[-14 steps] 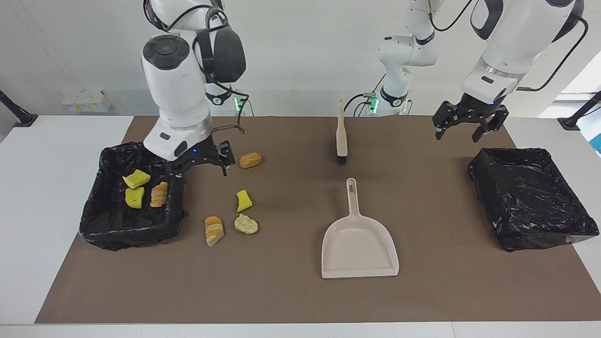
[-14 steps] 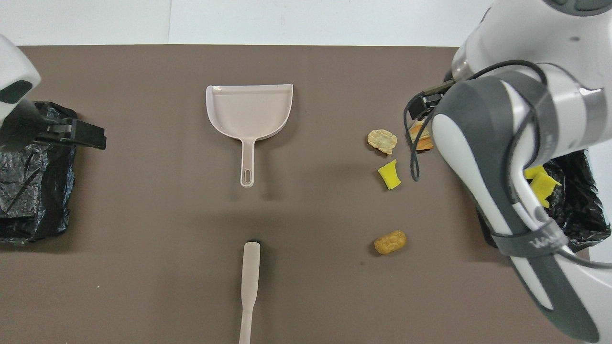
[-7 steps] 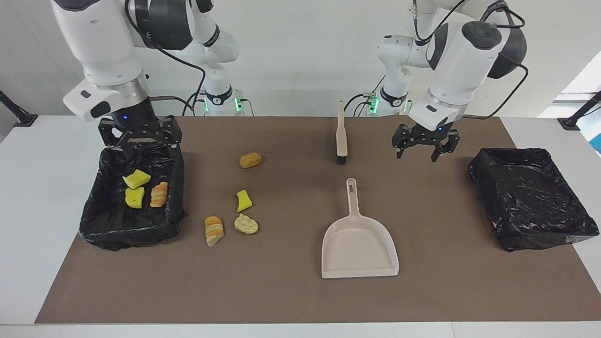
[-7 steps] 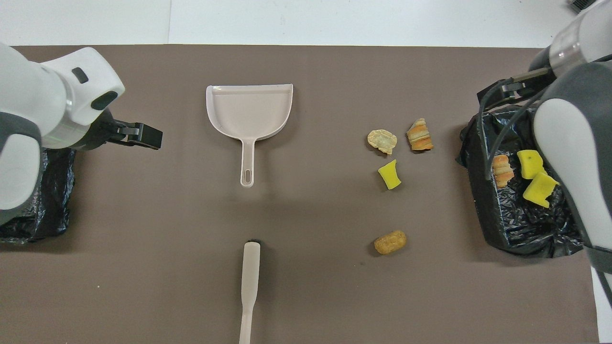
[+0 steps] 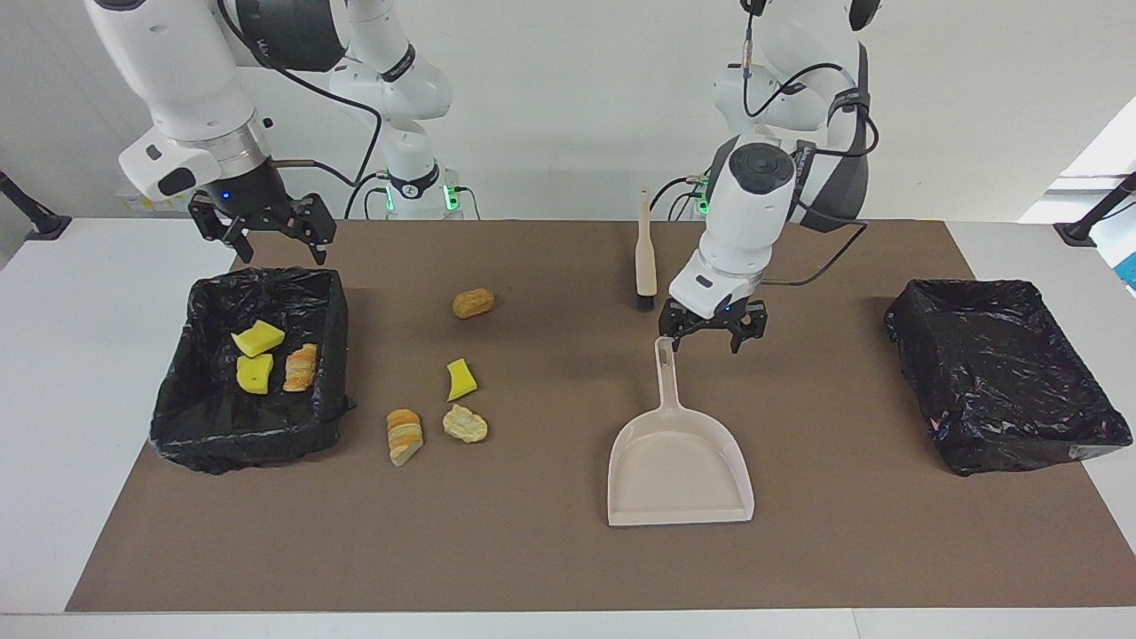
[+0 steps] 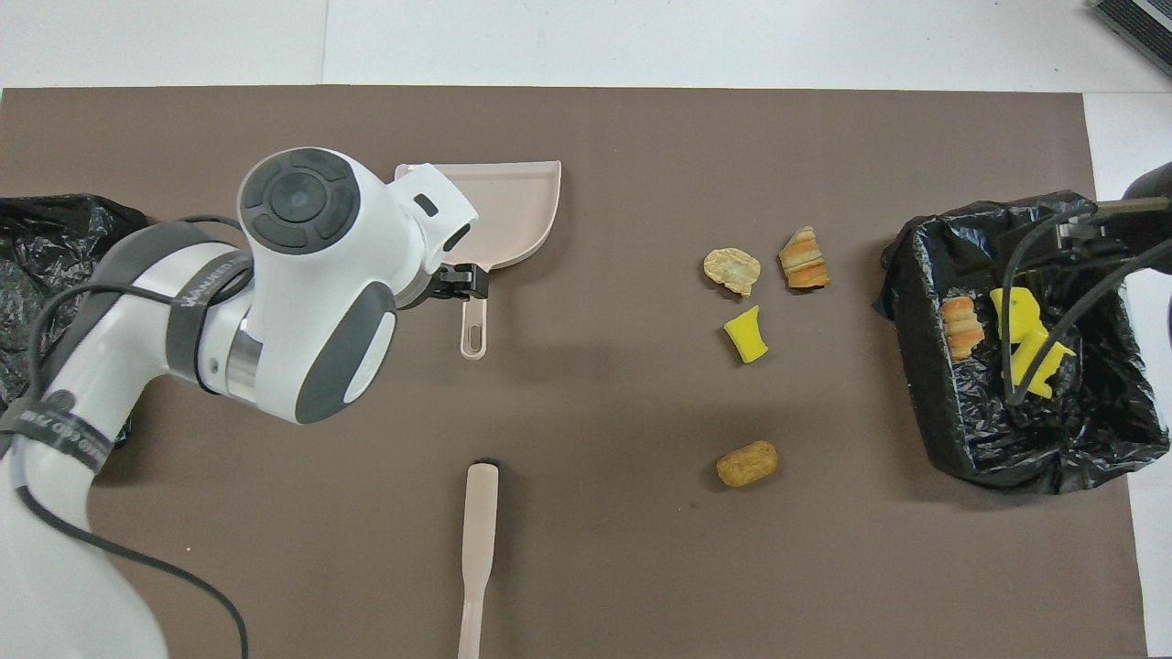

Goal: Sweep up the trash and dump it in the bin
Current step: 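Grasp the dustpan handle with the left gripper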

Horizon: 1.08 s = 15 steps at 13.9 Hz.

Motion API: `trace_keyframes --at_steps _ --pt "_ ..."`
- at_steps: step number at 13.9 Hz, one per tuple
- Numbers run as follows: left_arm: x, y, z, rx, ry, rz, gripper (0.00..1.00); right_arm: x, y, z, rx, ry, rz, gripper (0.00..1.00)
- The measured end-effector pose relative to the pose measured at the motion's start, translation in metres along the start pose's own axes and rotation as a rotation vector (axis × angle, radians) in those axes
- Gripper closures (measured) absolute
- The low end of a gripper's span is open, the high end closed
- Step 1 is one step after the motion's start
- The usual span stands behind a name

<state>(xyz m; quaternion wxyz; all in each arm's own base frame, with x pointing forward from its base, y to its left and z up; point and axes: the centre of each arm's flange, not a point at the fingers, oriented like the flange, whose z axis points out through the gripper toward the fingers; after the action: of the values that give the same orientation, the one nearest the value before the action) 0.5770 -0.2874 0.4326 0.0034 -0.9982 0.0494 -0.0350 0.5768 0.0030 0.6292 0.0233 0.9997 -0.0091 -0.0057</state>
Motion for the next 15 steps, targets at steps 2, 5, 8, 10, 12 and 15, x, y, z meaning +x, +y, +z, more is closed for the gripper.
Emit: trace_keyframes --at_steps 2,5,8,10,12,15 --pt "0.003 0.011 0.021 -0.003 0.009 -0.008 0.00 -0.008 0.000 0.003 0.004 0.008 0.006 0.00" --pt "0.006 0.014 0.037 -0.010 0.026 -0.007 0.00 -0.015 0.006 0.015 0.003 0.012 0.019 0.00" --pt "0.005 0.019 0.051 -0.012 0.028 0.001 0.00 -0.018 0.009 0.018 0.003 0.003 0.025 0.00" --pt "0.003 0.027 0.064 -0.015 0.034 0.011 0.00 -0.019 0.009 0.018 0.016 0.002 0.029 0.00" --pt "0.004 0.030 0.071 -0.017 0.036 0.014 0.00 -0.019 0.017 0.018 0.025 0.002 0.045 0.00" --pt "0.004 0.029 0.073 -0.015 0.034 0.013 0.02 -0.019 0.022 0.018 0.033 0.002 0.056 0.00"
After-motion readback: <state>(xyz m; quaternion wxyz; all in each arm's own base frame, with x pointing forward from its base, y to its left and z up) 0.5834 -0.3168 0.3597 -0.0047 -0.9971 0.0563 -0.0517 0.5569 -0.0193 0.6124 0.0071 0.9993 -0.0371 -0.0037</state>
